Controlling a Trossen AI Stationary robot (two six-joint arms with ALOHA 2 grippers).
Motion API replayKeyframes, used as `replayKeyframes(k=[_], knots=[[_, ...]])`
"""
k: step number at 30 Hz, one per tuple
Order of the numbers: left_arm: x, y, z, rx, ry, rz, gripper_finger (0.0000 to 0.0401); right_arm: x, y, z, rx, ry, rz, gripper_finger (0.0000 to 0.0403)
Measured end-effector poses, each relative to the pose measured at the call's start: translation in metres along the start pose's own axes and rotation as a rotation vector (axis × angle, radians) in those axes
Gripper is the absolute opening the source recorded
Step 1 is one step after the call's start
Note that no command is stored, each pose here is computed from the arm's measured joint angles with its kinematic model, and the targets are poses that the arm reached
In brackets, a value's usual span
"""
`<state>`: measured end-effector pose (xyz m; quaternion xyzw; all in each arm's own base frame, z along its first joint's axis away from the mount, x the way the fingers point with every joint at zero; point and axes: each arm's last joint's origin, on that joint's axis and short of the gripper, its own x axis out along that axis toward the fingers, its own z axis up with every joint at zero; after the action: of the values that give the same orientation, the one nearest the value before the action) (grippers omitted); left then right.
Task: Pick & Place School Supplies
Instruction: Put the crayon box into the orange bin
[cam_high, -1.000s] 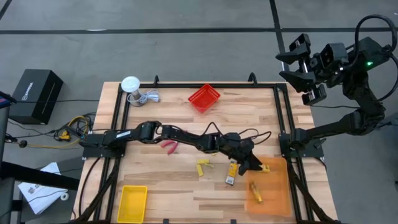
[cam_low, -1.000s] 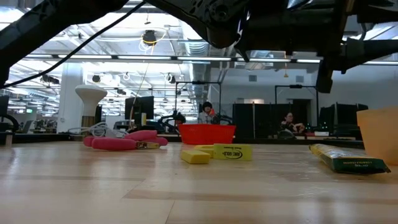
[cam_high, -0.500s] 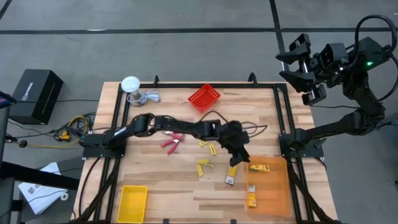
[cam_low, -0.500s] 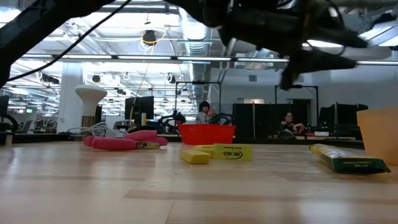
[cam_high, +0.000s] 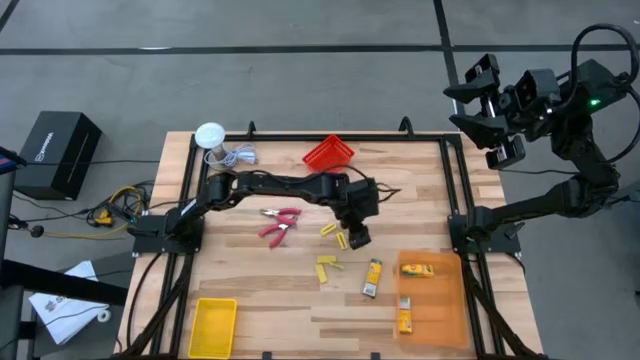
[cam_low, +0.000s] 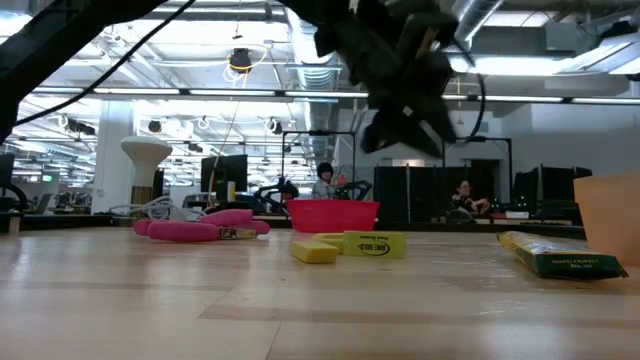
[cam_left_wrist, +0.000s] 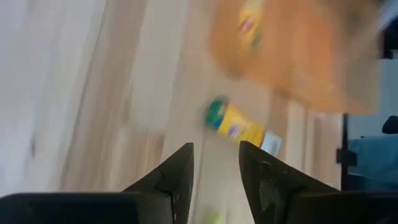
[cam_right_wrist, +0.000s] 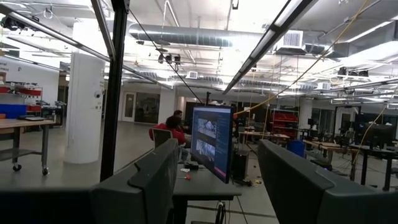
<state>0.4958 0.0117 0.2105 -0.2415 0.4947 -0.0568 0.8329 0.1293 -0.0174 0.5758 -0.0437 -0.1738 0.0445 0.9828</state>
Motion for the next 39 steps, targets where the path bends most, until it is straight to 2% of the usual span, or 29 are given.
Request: replayKeyframes(k=[5, 9, 12, 16, 20, 25, 31, 39], knots=[[0.017, -0.010, -0.014, -0.132, 0.055, -0.071, 0.0122, 0.000, 0.000, 0.000, -0.022, 0.003, 0.000, 0.0212], [0.029, -0.026, -0.021, -0.153, 0.041, -0.109, 0.0122, -0.001, 0.000, -0.004, -0.019, 0.042, 0.000, 0.0212], [0.037, -0.031, -0.024, -0.228, 0.010, -0.139, 0.0122, -0.001, 0.000, -0.008, -0.009, 0.082, -0.005, 0.0212], [0.046, -0.030, -0.028, -0.328, -0.046, -0.100, 0.0125, -0.001, 0.000, -0.008, -0.007, 0.088, -0.006, 0.0212], [0.053, -0.027, -0.032, -0.400, -0.085, -0.067, 0.0150, -0.001, 0.000, -0.009, -0.006, 0.090, -0.006, 0.0212], [0.062, -0.026, -0.035, -0.429, -0.090, -0.083, 0.0170, -0.001, 0.000, -0.009, -0.007, 0.089, -0.006, 0.0212], [0.076, -0.031, -0.036, -0.445, -0.105, -0.123, 0.0162, -0.001, 0.000, -0.009, -0.006, 0.089, -0.005, 0.0212], [0.103, -0.021, -0.049, -0.479, -0.019, -0.131, 0.0159, -0.001, 0.000, -0.009, -0.001, 0.089, -0.002, 0.0212]])
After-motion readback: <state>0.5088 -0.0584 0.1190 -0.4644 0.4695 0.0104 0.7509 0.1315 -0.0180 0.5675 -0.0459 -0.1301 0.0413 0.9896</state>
